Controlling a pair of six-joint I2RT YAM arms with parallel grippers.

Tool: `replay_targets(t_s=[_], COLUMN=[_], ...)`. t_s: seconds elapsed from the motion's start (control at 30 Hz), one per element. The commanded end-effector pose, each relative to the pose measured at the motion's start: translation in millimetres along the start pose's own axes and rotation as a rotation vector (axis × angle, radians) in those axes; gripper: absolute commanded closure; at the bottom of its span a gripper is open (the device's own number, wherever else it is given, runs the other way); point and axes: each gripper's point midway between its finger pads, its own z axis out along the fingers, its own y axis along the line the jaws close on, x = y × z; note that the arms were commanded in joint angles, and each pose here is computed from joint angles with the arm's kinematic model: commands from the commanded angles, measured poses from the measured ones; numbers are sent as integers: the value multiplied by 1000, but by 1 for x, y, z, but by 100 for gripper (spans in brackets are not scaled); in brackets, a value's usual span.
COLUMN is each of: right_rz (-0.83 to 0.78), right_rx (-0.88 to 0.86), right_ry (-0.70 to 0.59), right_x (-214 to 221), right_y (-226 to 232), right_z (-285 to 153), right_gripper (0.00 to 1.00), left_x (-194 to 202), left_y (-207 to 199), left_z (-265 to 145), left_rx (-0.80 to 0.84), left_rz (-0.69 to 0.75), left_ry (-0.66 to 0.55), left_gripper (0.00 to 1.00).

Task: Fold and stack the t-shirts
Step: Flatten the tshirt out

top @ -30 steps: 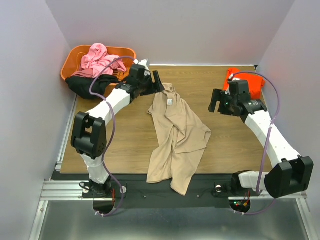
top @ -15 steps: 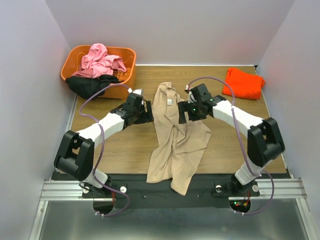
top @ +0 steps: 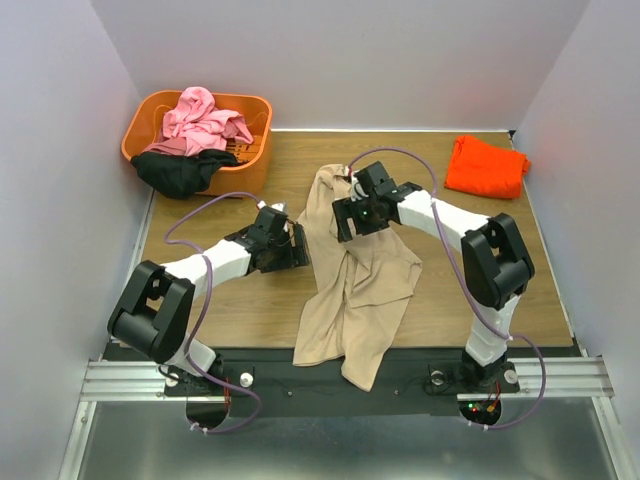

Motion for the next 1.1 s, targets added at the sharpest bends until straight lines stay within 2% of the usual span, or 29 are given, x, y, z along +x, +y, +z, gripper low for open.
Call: replay_targets(t_s=[0.0, 0.13, 0.23, 0.27, 0.33, 0.43, 0.53, 0.57, 0.67, 0.77, 0.87, 1.07], right_rz=[-57, -57, -32, -27, -23, 9, 79, 147, 327, 441, 454, 478], right_rx=[-45, -18, 28, 45, 55, 115, 235, 284, 315, 346, 370, 355], right_ry=[-38, 4, 29, 39, 68, 94, 73, 55, 26, 10, 13, 33], right_x=[-17, -5, 4, 8, 16, 20, 12, 7, 5, 11, 18, 27], right_y=[20, 18, 8, 4, 1, -10, -39, -61, -105, -141, -153, -149], right_z=[9, 26, 35, 38, 45, 50, 44, 38, 18, 0, -8, -5], right_gripper=[11, 13, 25, 38, 48, 98, 100, 100, 100, 100, 100, 100], left_x=[-19, -16, -9, -7, -3, 0, 1, 0, 0, 0, 5, 11], left_y=[-22, -27, -25, -24, -20, -16, -14, -15, -21, -25, -24, -12], left_z=[-9, -8, -12, -13, -17, -19, -16, -14, -10, -9, -6, 4], left_rx=[77, 102, 104, 103, 102, 94, 82, 85, 114, 135, 141, 87], left_rz=[18, 31, 39, 42, 45, 45, 51, 56, 78, 102, 129, 145], left_ry=[-54, -26, -15, -12, -17, -22, -18, -20, 1, 6, 26, 52], left_gripper=[15, 15, 15, 15, 15, 15, 15, 15, 15, 15, 15, 18])
